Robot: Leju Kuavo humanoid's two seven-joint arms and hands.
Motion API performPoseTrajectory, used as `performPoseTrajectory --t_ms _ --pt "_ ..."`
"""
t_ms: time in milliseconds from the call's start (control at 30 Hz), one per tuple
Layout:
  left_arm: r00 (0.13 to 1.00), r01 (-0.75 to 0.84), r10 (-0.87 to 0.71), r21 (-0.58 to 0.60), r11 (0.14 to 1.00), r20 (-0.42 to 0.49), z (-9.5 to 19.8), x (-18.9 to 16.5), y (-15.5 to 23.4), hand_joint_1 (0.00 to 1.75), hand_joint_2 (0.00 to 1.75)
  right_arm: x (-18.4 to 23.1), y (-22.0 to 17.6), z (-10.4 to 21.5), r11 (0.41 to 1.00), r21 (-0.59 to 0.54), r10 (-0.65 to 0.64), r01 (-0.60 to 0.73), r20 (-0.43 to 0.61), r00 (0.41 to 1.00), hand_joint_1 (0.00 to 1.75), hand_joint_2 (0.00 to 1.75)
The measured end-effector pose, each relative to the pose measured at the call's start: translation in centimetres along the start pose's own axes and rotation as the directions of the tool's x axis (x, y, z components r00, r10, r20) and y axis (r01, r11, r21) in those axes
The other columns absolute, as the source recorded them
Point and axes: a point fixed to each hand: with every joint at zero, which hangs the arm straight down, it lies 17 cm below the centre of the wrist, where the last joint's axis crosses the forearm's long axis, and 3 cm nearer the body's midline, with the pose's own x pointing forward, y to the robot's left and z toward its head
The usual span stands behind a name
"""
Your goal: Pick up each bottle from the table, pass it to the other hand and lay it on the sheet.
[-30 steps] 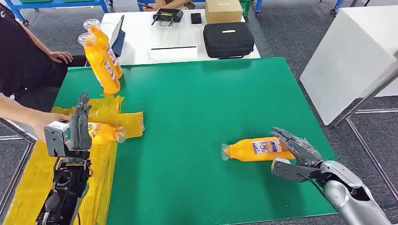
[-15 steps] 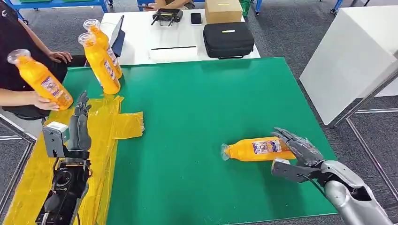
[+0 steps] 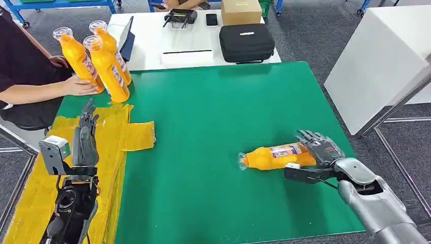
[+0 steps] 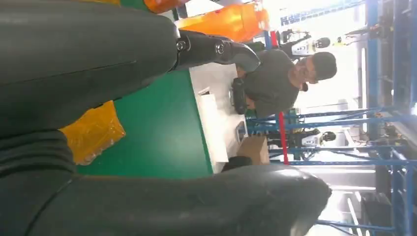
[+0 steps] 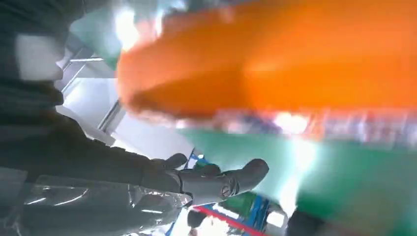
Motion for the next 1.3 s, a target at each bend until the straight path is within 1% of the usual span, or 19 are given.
performPoseTrajectory --t_ms 133,300,433,633,667,767,867,1300 --pt "1.0 -0.013 0.013 0.004 1.0 0.004 -0.1 0.2 -0.2 0.0 0.0 0.1 1.4 -1.1 0.999 0.047 0.021 -0.021 0.003 1.0 0.0 1.75" --pt "0.999 -0.032 0.032 -0.001 0.999 0.01 -0.5 0.5 -0.6 0.0 0.0 0.7 1.7 -3.1 0.995 0.077 0.055 -0.055 0.008 0.998 0.0 1.75" --pt "0.998 -0.052 0.052 -0.009 0.999 0.029 -1.4 1.2 -1.2 0.0 0.0 2.5 2.6 -5.2 0.988 0.145 0.05 -0.056 0.046 0.998 0.0 1.75" --pt "0.996 -0.072 0.073 -0.02 0.997 0.055 -3.0 2.3 -1.8 0.0 0.0 4.0 3.9 -6.6 0.968 0.246 0.025 -0.044 0.083 0.996 0.0 1.75" --pt "0.995 -0.076 0.077 -0.02 0.997 0.062 -3.5 2.6 -1.9 0.0 0.0 4.2 4.2 -6.7 0.964 0.262 0.023 -0.044 0.084 0.996 1.75 1.75" --pt "0.994 -0.089 0.091 -0.022 0.996 0.064 -4.4 2.7 -2.1 0.0 0.0 4.0 4.9 -6.7 0.953 0.299 0.02 -0.042 0.075 0.997 1.75 1.75" --pt "0.993 -0.097 0.098 -0.018 0.995 0.061 -4.7 2.6 -2.1 0.0 0.0 3.6 5.9 -6.3 0.946 0.323 0.004 -0.023 0.06 0.998 1.75 1.75" --pt "0.993 -0.102 0.103 -0.019 0.995 0.062 -4.8 2.5 -2.2 0.0 0.0 2.1 6.3 -5.5 0.946 0.325 -0.007 -0.005 0.034 0.999 1.75 1.75"
